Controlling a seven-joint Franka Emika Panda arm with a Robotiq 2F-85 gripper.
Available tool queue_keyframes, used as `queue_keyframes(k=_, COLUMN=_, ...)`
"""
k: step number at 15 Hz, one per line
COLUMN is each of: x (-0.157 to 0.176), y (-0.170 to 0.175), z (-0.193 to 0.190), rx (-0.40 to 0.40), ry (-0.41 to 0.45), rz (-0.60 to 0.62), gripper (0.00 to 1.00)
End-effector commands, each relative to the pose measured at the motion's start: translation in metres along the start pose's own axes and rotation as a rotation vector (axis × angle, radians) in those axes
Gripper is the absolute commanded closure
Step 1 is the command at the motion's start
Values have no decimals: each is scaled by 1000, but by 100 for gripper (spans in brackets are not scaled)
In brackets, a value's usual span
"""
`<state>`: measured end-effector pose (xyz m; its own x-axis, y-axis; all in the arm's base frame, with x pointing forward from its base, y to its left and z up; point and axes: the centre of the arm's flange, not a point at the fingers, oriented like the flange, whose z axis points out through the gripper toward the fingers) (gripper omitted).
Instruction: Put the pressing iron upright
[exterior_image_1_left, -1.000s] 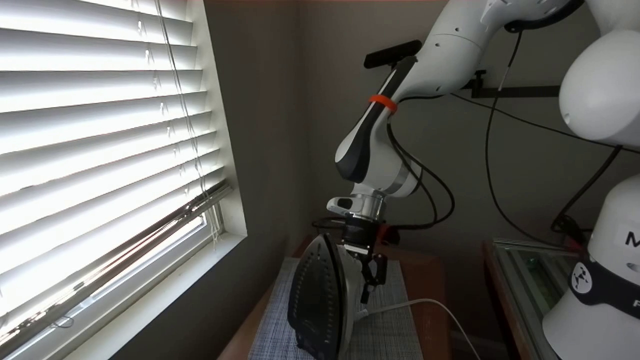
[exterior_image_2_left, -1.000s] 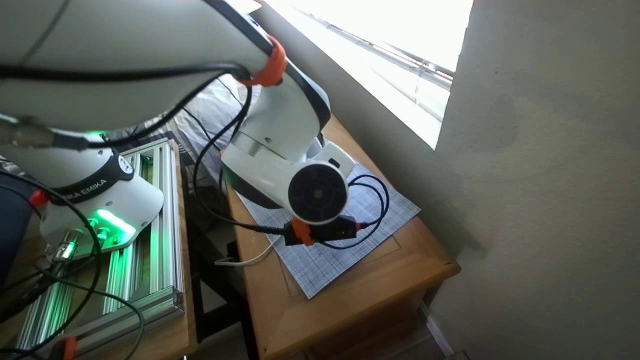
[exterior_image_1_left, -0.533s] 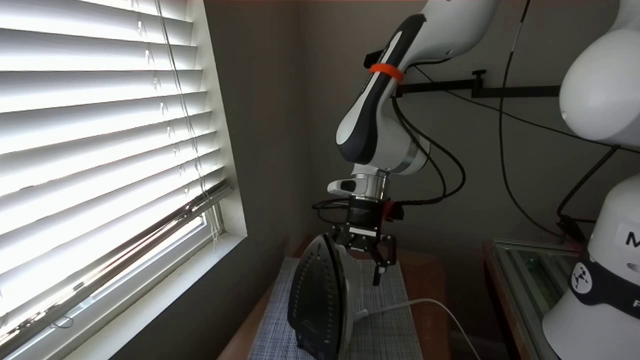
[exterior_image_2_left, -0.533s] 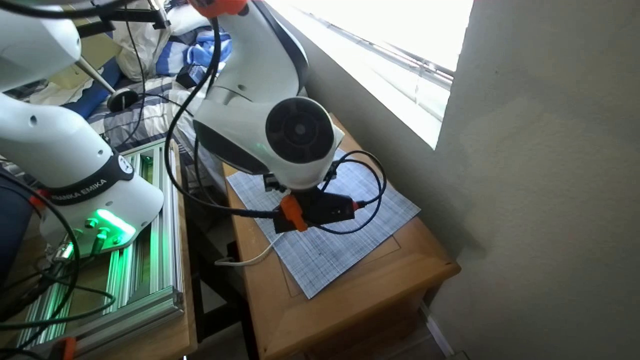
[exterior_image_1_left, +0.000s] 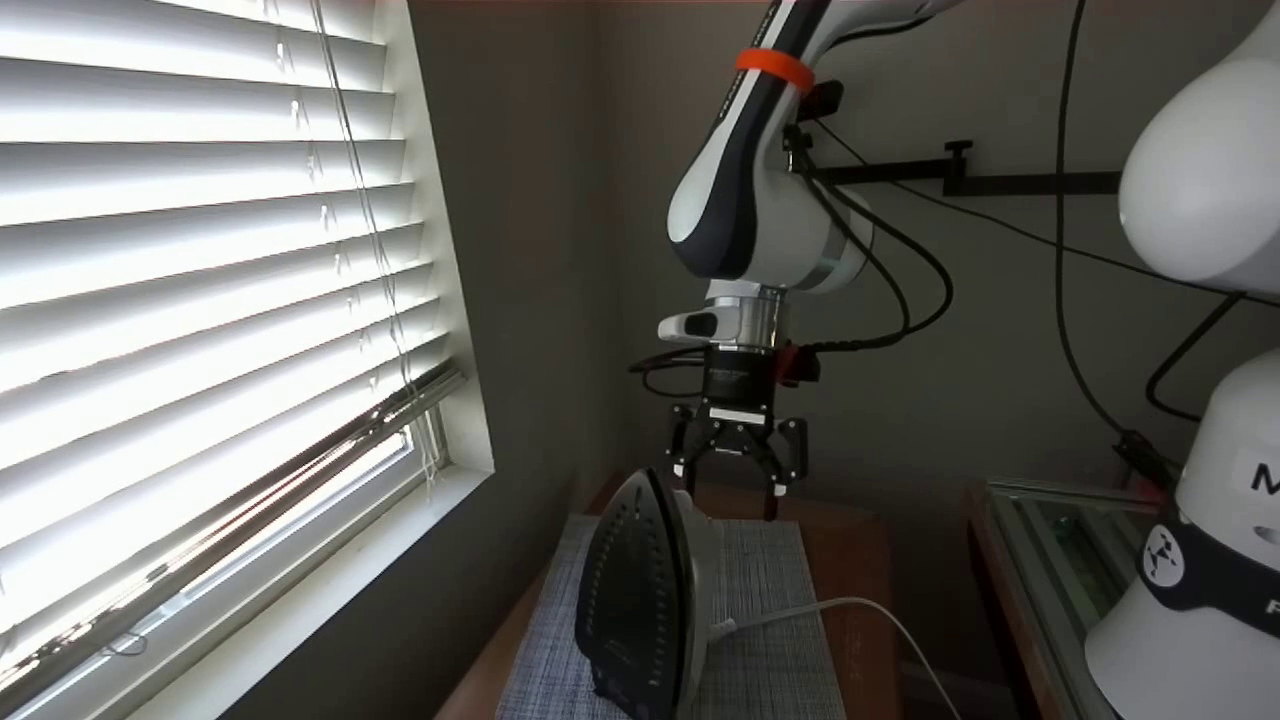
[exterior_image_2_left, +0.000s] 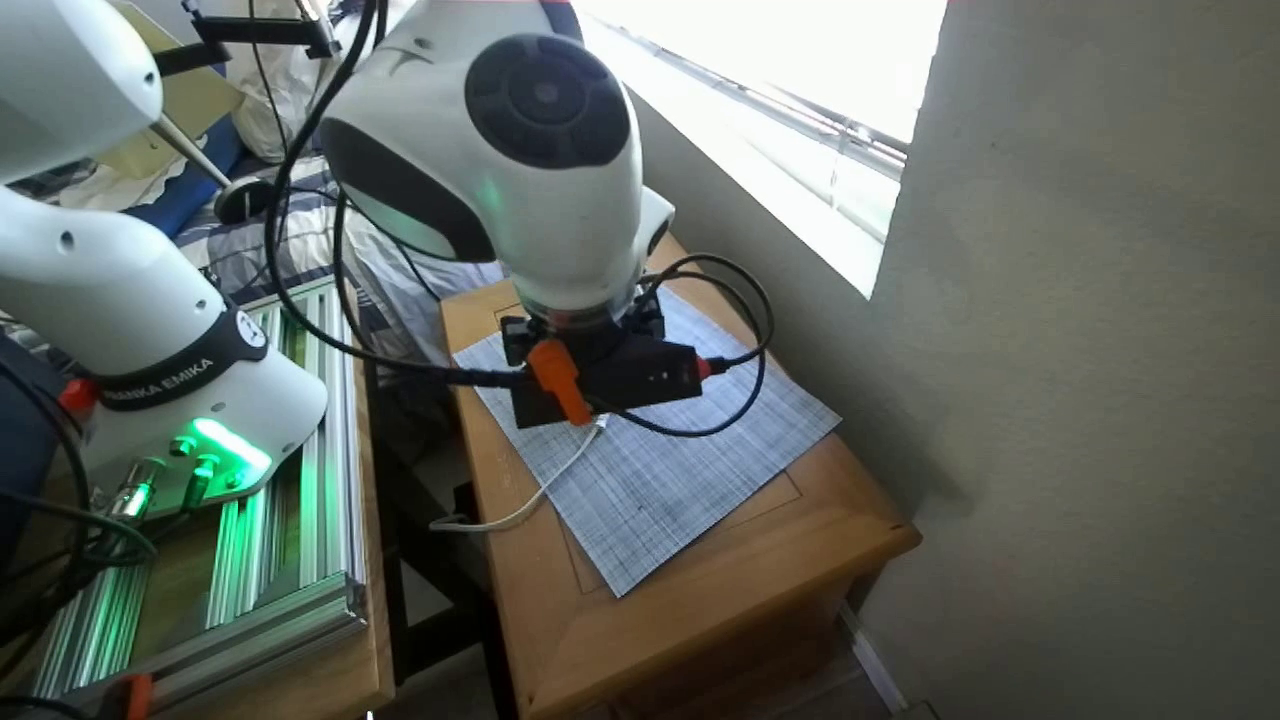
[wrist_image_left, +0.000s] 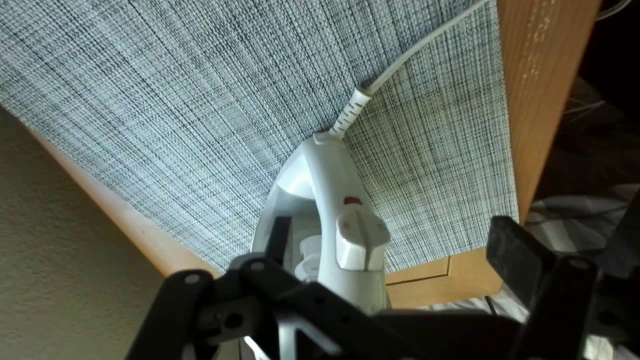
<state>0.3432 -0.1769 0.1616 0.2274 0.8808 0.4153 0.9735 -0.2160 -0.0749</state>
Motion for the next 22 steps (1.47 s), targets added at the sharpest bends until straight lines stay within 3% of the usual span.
queue_keyframes(k=1, x=36, y=-20, z=-47, rx=20, ry=-20, rz=67, gripper=0)
queue_keyframes(k=14, x=135, y=-34, z=-143, rx=-31, ry=-11, rz=416, gripper=0)
queue_keyframes(k=22, x=181, y=-42, z=-135, rx=15, ry=-72, rz=613, gripper=0)
